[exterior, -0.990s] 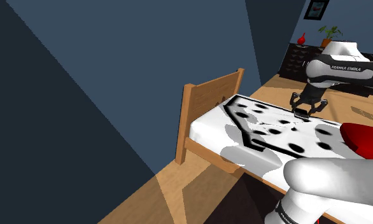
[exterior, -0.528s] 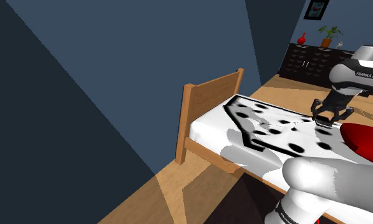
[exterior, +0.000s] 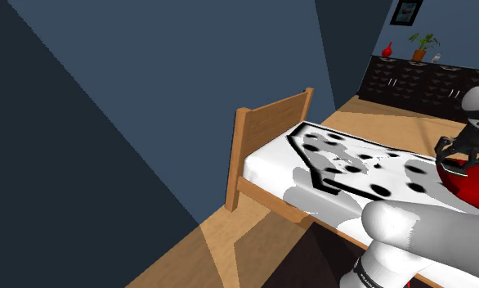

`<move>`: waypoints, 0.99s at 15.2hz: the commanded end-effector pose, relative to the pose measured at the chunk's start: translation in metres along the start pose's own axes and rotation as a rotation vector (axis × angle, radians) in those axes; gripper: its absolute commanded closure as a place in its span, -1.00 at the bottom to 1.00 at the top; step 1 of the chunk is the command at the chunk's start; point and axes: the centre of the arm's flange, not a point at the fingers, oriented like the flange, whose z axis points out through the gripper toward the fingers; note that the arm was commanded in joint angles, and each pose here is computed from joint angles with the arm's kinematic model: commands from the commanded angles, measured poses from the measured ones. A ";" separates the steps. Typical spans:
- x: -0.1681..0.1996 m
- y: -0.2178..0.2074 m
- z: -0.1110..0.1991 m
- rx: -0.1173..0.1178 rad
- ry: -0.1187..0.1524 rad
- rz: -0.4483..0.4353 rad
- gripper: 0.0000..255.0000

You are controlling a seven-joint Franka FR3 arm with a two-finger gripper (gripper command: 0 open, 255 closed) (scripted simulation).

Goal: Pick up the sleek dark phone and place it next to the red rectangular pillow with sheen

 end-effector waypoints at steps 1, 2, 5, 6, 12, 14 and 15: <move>-0.002 0.027 -0.001 0.000 0.000 -0.001 1.00; -0.003 0.040 -0.001 0.000 0.000 -0.001 1.00; -0.006 0.080 -0.001 0.000 0.000 -0.001 1.00; -0.007 0.093 -0.002 0.000 0.000 -0.001 1.00; -0.014 0.151 0.003 0.000 0.000 -0.001 1.00; -0.016 0.151 0.013 0.000 0.000 -0.001 1.00; -0.017 0.151 0.018 0.000 0.000 -0.001 1.00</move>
